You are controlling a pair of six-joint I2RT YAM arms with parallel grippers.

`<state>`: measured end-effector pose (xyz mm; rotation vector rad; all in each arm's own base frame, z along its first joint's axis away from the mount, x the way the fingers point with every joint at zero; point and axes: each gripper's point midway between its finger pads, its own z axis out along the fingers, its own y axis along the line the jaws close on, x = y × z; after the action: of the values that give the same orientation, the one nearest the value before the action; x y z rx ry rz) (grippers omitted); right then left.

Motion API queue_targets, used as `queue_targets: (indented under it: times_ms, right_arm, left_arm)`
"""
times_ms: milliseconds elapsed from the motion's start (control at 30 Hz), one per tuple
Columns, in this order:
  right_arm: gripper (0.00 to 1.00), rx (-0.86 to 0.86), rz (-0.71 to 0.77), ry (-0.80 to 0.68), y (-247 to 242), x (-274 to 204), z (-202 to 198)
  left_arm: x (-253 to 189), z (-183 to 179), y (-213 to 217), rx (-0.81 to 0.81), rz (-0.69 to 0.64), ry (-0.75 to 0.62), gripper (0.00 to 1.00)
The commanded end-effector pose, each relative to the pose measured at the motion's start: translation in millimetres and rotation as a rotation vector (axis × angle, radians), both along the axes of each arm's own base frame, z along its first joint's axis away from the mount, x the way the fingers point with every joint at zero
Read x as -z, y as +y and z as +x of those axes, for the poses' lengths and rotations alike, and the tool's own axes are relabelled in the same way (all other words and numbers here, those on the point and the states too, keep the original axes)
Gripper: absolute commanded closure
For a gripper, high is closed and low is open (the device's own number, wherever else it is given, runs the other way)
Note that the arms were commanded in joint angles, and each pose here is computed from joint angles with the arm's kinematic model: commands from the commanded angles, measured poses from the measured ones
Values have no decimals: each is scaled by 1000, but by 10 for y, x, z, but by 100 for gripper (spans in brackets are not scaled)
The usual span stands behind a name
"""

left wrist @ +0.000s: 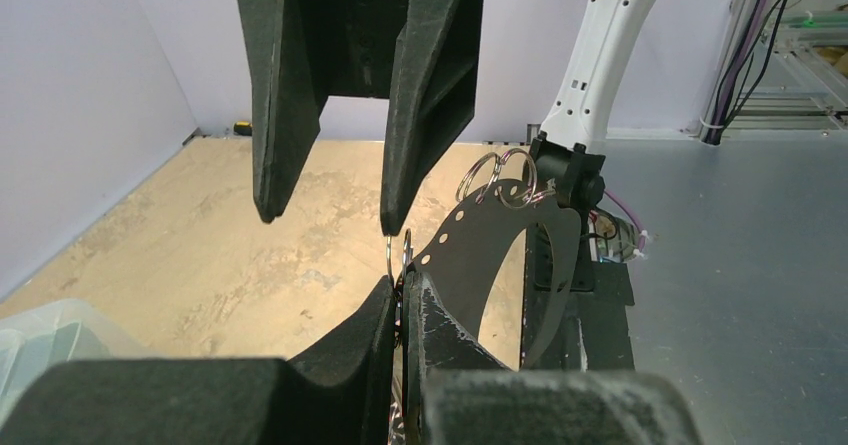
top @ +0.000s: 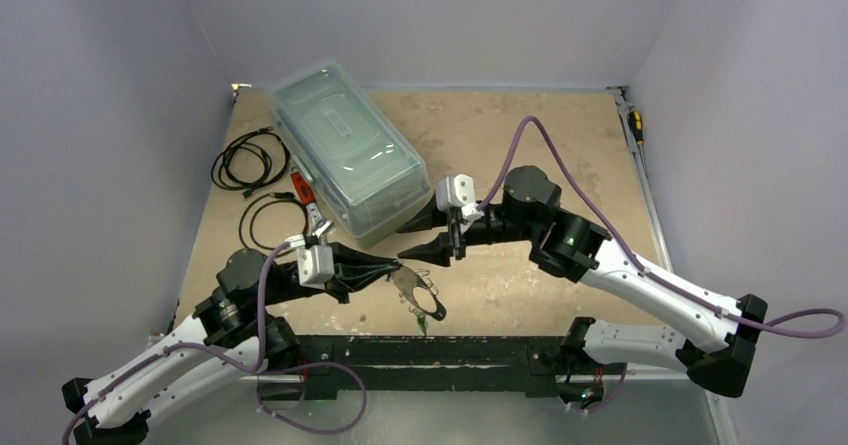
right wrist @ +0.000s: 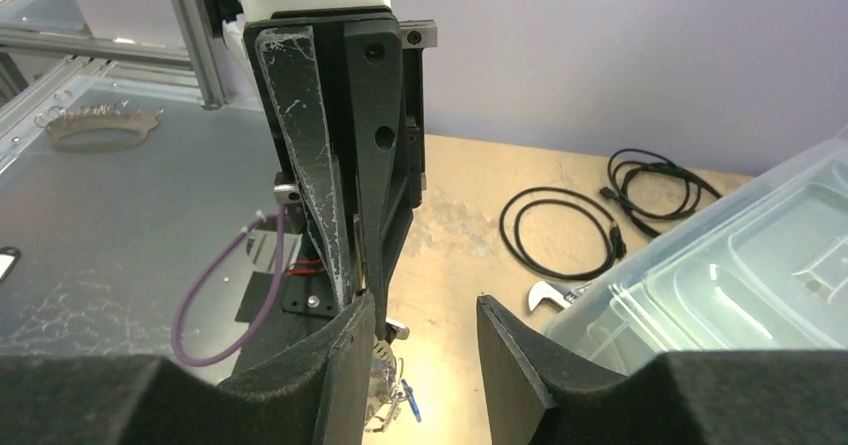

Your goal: Put the keys on the keyring

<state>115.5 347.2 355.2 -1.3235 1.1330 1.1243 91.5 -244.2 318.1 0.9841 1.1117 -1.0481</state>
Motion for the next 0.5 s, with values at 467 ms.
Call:
queue_targets:
  times_ms: [467]
  right_arm:
    - [55,-37,-9,-37,-26,-123,-62]
  left_arm:
    - [-172,1,1,1,-48,-37,100]
